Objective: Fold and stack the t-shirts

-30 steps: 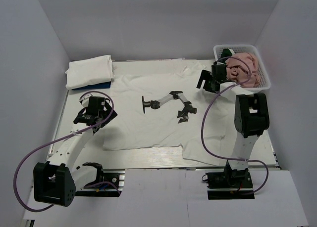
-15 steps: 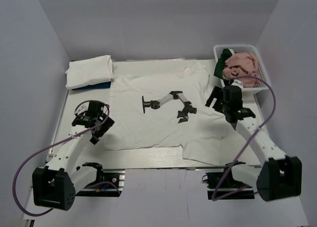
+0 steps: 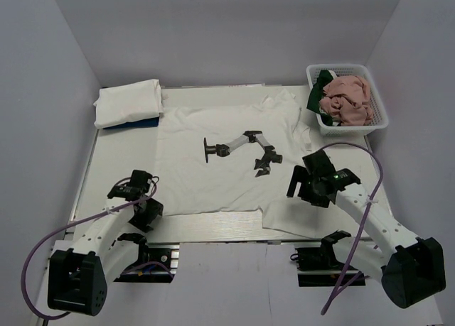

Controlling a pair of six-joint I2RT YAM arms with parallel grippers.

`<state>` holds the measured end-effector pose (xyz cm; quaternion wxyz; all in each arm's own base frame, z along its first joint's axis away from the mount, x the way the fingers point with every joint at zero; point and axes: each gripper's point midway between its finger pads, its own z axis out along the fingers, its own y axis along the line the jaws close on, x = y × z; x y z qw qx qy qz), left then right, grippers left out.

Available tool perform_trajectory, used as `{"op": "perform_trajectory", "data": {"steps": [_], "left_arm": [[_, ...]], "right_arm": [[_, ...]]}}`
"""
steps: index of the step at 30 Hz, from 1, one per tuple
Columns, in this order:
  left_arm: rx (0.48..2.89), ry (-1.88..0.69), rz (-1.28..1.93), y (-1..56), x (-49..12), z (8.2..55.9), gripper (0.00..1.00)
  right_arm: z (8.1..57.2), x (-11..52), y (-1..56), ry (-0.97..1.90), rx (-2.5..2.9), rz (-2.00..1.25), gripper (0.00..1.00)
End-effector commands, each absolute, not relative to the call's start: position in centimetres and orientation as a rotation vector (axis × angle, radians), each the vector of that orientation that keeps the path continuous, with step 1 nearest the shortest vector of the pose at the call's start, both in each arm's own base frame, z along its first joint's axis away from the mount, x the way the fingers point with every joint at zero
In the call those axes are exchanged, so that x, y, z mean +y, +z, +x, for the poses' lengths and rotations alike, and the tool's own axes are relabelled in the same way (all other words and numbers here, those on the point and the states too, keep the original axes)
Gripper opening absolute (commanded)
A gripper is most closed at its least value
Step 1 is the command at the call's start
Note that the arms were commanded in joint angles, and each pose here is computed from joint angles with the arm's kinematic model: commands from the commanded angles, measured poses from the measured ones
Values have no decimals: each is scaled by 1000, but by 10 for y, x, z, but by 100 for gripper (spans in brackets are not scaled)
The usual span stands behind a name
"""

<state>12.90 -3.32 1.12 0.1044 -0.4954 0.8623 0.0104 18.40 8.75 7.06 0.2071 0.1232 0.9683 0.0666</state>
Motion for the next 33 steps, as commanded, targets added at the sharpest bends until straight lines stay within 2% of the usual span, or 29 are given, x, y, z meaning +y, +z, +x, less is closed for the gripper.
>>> {"op": "perform_trajectory", "data": {"steps": [1,2,4,6,8,9,12,15,17,20,21,22,23,25,33], "left_arm": [[2427,-15,-1490,15,-32,153,60],[2404,2,-1482,15,-28,156,53],[2417,20,-1447,15,-26,162,48],[2415,45,-1408,21,-23,170,35],[2431,80,-1400,20,-20,168,26],[2438,88,-1402,19,-20,167,15],[2443,71,-1390,18,-22,171,7],[2445,42,-1377,16,-25,173,6],[2452,45,-1366,16,-25,173,1],[2430,19,-1359,22,-26,178,0],[2436,21,-1348,22,-26,178,0],[2436,21,-1348,22,-26,178,0],[2421,4,-1343,27,-26,182,0],[2411,-17,-1308,32,-27,188,0],[2317,-134,-1255,62,-34,224,0]], "right_arm": [[160,89,70,166,2779,388,90],[154,92,69,164,2804,368,90],[139,92,63,147,2882,353,90],[126,100,56,177,2944,293,90],[114,109,47,208,2999,230,90],[111,110,42,207,3026,212,90],[101,125,28,253,3078,141,90],[100,117,12,127,3087,90,90],[100,117,3,82,3108,68,88],[109,114,0,-3,3085,32,76],[115,112,-1,-38,3066,33,68],[119,116,1,-26,3055,31,40],[122,119,3,-13,3046,25,29],[126,118,6,-21,3024,10,0],[186,141,68,48,2820,-96,0]]}}
